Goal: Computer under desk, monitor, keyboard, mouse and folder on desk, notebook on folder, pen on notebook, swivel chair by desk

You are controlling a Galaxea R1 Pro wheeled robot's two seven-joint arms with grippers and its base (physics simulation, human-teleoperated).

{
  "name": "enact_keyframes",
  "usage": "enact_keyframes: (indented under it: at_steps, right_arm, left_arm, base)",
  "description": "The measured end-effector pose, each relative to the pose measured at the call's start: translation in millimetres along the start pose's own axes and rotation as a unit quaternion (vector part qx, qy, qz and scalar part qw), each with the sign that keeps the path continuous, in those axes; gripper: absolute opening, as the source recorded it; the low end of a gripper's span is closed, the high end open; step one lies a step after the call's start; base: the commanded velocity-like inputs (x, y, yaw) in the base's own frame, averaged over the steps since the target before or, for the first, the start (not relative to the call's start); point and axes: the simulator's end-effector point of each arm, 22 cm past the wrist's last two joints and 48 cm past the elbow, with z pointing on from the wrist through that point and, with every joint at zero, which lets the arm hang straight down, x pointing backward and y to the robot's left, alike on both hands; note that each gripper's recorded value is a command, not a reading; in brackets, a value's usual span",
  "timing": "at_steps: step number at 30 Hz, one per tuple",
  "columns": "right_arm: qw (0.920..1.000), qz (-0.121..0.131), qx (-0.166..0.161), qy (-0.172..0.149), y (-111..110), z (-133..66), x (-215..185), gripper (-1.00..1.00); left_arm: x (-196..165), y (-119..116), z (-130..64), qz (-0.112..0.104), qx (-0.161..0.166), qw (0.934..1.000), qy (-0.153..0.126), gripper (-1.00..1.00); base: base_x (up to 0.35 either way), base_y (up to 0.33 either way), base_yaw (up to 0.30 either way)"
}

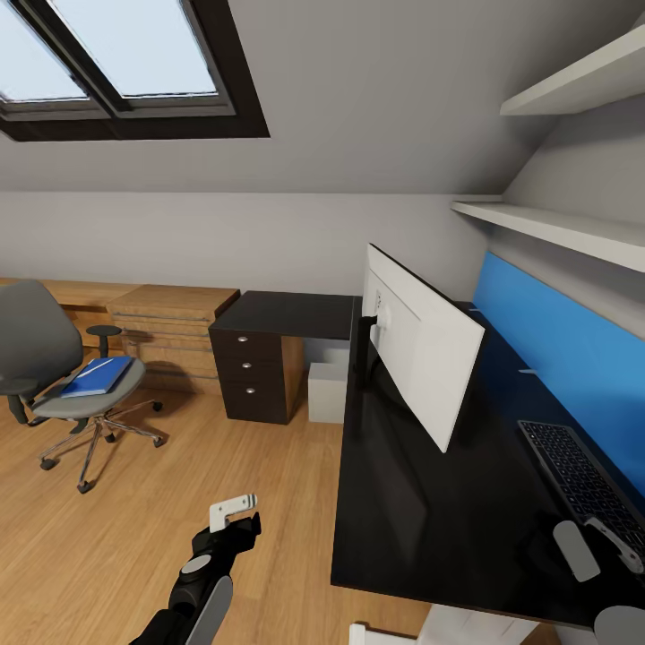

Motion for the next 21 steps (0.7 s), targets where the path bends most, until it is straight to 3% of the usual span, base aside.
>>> enact_keyframes:
  at_steps: [21]
  right_arm:
    - [1.0,0.001,0.006,0.0,-7.3,2.6,-3.0,1.0]
  left_arm:
    - [0.1,0.1,0.1,0.0,0.0,1.0,0.0,1.0]
  base:
    - [0.0,0.0,0.0]
